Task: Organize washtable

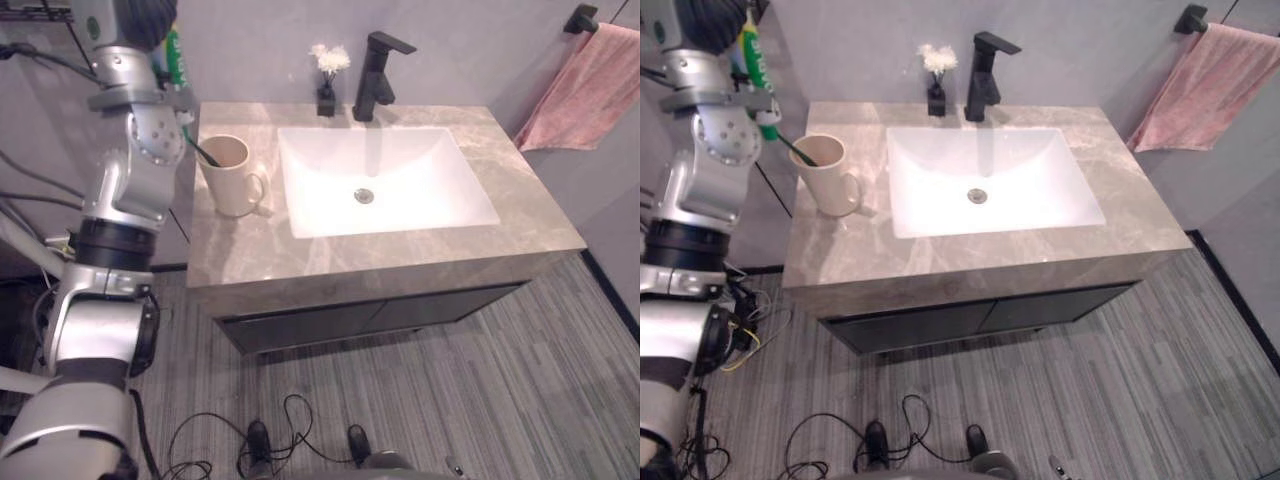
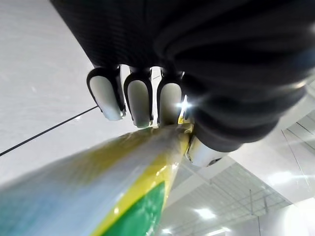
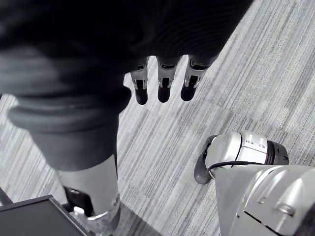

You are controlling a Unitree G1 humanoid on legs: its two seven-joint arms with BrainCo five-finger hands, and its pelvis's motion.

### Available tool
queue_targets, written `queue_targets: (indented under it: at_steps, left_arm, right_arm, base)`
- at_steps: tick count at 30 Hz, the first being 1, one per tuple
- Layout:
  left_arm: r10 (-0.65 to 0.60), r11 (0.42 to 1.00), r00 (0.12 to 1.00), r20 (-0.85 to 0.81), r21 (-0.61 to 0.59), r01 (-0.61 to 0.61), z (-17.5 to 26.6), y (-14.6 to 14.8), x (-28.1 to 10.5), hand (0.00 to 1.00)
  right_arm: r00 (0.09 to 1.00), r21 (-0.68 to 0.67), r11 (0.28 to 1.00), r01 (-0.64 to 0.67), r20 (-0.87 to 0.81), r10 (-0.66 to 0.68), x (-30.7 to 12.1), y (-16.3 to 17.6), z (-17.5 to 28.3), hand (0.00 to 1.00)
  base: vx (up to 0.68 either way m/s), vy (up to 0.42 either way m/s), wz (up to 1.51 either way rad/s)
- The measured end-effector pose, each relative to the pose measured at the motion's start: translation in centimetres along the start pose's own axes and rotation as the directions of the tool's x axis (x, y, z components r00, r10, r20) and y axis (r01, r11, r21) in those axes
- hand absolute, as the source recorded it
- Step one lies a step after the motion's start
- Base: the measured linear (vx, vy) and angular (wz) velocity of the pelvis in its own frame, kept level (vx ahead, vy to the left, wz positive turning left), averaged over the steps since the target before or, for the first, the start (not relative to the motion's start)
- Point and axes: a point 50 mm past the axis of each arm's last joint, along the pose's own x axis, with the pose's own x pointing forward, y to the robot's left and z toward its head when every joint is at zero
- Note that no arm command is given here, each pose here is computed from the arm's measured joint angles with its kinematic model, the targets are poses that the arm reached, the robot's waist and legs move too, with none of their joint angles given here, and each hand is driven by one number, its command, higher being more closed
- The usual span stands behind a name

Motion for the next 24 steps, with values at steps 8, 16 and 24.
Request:
queue_targets:
  at_steps: [8, 16, 24]
  left_arm:
    - [-0.052, 0.999, 0.999, 0.004, 0.001, 0.052, 0.1, -1.1, -1.1, 1.0]
    - [-0.057, 0.998, 0.998, 0.008, 0.001, 0.057, 0.1, -1.2, -1.2, 1.0]
    - [-0.082, 0.997, 0.997, -0.005, 0.009, 0.082, -0.3, -1.5, -1.9, 1.0]
  right_arm:
    - [1.0, -0.001, 1.0, 0.0, 0.0, 0.0, 0.0, 0.0, 0.0, 0.0]
    - [1.0, 0.0, 1.0, 0.001, 0.001, -0.001, 0.0, 0.0, 0.0, 0.0]
    - [1.0, 0.01, 1.0, 0.002, 0.0, -0.002, 0.0, 0.0, 0.0, 0.0]
  base:
    - [0.0, 0.0, 0.0]
    - [0.0, 0.0, 0.0]
    - [0.0, 0.0, 0.0]
